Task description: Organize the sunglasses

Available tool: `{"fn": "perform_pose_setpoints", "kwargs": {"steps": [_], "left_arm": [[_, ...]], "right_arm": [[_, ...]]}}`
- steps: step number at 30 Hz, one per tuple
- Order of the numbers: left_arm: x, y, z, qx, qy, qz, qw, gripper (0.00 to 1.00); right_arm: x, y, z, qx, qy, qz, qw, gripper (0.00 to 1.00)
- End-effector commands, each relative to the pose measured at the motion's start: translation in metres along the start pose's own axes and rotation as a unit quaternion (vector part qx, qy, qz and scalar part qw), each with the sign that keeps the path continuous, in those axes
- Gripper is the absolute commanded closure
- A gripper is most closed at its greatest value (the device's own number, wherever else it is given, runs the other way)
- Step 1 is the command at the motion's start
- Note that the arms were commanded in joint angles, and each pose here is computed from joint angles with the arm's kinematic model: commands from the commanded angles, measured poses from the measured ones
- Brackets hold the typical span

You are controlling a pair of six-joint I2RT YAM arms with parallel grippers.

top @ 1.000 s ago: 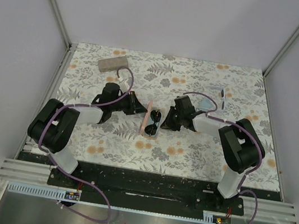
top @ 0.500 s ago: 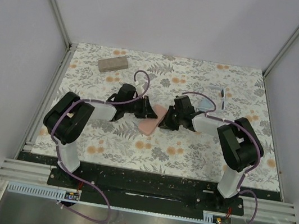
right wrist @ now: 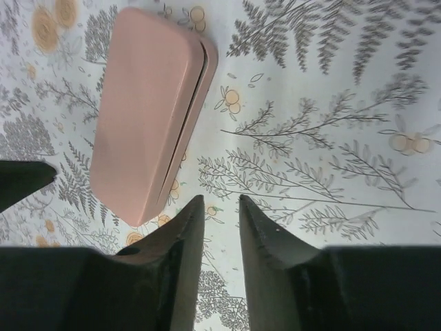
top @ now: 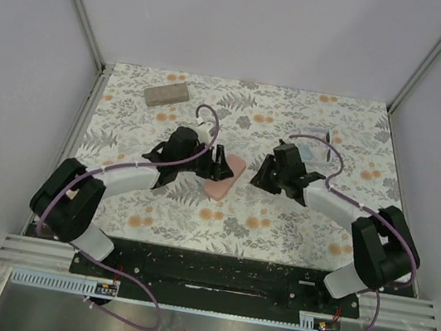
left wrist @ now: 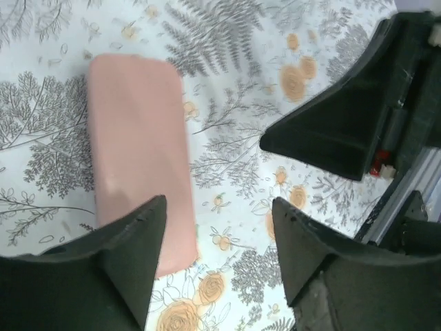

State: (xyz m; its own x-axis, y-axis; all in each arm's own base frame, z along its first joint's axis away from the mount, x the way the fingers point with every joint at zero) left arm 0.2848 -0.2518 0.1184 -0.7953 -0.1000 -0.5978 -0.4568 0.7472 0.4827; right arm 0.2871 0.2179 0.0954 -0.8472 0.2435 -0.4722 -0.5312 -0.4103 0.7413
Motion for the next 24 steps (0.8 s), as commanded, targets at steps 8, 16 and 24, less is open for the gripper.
{"fn": "perform_pose_setpoints", "kwargs": {"steps": [8, 16, 24], "left_arm": [[-0.026, 0.022, -0.012, -0.212, -0.167, -0.015, 0.963, 0.01], [-0.011, -0.01, 0.002, -0.291, -0.193, 0.059, 0.935, 0.01], [-0.006, -0.035, 0.006, -0.297, -0.204, 0.079, 0.929, 0.01]], "right_arm": [[-0.011, 0.065, -0.031, 0.067, 0.052, -0.102, 0.991, 0.09], [-0.015, 0.104, -0.047, 0.104, 0.014, -0.174, 0.979, 0.01], [-0.008, 0.113, -0.053, 0.112, 0.013, -0.168, 0.979, 0.01]]}}
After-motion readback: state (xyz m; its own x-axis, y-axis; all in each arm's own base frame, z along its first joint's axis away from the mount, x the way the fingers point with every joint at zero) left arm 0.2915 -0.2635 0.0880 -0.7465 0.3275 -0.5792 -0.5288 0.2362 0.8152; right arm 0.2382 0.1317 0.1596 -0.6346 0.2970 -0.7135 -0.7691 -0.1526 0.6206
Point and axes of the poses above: each gripper's point midway between its finger pads, its own y axis back along the fingers, its own z axis along the line the jaws close on, x = y × z, the point moved 5 cm from there along y, back along the fingers, and after that the axes turned 3 degrees about y, right-handed, at the moved point
